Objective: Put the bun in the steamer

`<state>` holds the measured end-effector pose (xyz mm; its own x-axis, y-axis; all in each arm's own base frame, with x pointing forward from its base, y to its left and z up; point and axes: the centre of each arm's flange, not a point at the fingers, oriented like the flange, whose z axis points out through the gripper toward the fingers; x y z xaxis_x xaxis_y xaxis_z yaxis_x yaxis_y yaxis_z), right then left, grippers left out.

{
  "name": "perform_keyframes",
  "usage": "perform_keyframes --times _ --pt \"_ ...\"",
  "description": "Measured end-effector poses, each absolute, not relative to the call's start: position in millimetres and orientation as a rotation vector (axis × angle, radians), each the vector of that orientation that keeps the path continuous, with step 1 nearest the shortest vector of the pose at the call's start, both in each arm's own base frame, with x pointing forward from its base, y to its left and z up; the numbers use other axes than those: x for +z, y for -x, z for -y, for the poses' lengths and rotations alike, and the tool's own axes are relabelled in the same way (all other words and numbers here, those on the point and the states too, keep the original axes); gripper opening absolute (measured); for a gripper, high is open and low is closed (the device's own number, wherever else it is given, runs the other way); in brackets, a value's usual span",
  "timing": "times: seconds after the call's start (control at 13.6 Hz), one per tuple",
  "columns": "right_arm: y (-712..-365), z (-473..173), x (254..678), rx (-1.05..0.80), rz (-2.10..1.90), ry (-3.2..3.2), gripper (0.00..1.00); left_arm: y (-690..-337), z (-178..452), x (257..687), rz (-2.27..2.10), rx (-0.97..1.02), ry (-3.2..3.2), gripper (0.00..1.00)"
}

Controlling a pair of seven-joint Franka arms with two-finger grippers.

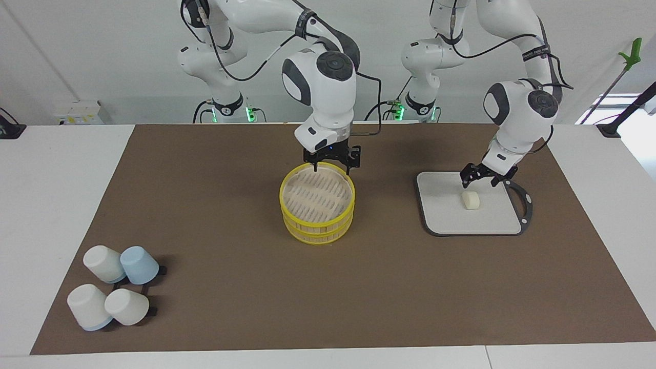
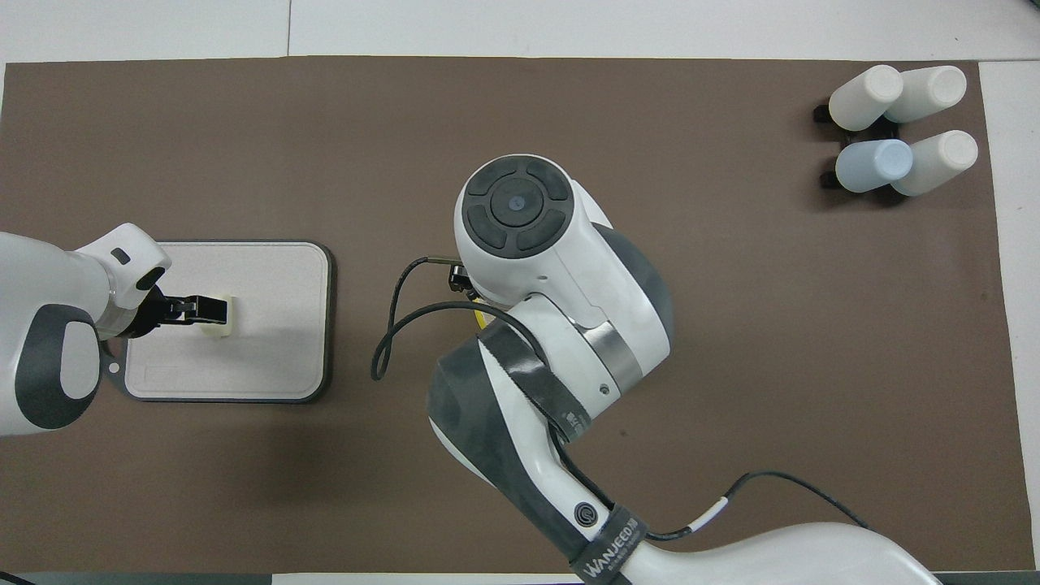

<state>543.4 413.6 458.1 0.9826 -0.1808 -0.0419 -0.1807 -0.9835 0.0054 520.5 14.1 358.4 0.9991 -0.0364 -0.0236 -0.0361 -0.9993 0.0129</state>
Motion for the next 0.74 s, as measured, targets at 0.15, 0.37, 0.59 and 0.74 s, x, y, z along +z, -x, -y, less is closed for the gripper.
perform_keyframes --times 0.15,0.37,0.59,0.74 --pt "-541 -435 444 -0.047 0.252 -3.143 0.92 -520 -13 342 0.059 -0.014 -3.128 1.0" --pt "-529 -452 435 -0.053 0.212 -3.141 0.89 -521 -12 335 0.061 -0.001 -3.128 0.94" --pt "-532 -452 418 -0.038 0.219 -3.147 0.86 -522 -12 334 0.062 0.013 -3.129 0.93" --pt "-532 -451 409 -0.046 0.221 -3.142 0.84 -522 -12 332 0.062 0.013 -3.128 0.93"
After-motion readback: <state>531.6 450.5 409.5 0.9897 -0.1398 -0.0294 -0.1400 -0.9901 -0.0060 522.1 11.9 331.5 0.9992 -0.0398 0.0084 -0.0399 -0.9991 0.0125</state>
